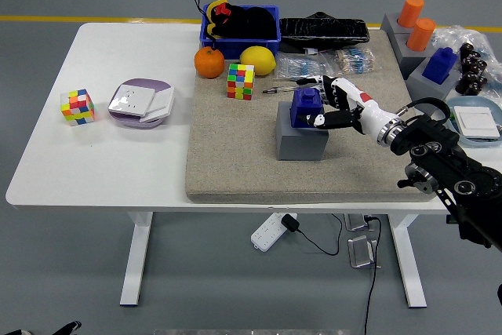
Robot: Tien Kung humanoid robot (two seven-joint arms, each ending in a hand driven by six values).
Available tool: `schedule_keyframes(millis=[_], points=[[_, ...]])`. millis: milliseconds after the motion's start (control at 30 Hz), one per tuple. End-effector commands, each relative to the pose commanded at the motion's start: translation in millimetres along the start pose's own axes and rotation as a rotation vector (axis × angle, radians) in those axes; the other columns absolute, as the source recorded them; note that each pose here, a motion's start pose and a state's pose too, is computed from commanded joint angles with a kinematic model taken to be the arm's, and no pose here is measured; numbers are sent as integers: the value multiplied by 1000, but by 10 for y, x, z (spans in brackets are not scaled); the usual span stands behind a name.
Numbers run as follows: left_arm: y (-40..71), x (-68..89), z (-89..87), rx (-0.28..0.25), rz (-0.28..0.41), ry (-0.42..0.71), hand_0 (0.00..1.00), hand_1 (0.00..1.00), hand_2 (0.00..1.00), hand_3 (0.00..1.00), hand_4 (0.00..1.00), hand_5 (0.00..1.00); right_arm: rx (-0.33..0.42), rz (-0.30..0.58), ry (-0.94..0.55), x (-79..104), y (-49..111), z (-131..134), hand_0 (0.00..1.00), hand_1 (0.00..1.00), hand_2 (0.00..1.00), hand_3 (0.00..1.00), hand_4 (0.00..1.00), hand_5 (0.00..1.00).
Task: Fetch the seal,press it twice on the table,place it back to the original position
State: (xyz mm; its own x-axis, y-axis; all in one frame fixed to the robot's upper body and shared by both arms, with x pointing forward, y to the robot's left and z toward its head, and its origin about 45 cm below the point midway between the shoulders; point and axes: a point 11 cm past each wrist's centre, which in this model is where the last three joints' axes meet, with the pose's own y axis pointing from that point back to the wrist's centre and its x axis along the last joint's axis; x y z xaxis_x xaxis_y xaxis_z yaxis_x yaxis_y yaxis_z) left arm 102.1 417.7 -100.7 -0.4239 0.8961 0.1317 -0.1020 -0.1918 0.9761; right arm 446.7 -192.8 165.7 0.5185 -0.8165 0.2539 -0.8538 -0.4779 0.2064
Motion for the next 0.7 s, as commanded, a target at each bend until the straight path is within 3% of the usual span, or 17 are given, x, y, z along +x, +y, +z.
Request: schedule_keyframes(millis=[33, 200, 233, 700], points=[[0, 0, -1, 0, -1, 0, 809, 789, 763, 801, 686, 427, -1, 0, -1, -4, 1, 4, 610, 495, 515, 599, 772, 2], [1, -5, 11, -2, -2, 1, 809, 789, 763, 801, 686, 427, 0, 4, -3, -25, 9, 21, 610, 495, 515, 599, 772, 2], [1, -6, 11, -1, -2, 2, 809, 788, 764, 801, 687, 425, 3, 6, -4, -28, 9, 17, 503, 379, 395, 394, 719, 2], [1, -8, 9, -1, -3, 4, 809, 789, 765, 802, 690, 422, 87, 18, 5, -51, -6, -249, 455, 321, 344, 338, 657, 2]])
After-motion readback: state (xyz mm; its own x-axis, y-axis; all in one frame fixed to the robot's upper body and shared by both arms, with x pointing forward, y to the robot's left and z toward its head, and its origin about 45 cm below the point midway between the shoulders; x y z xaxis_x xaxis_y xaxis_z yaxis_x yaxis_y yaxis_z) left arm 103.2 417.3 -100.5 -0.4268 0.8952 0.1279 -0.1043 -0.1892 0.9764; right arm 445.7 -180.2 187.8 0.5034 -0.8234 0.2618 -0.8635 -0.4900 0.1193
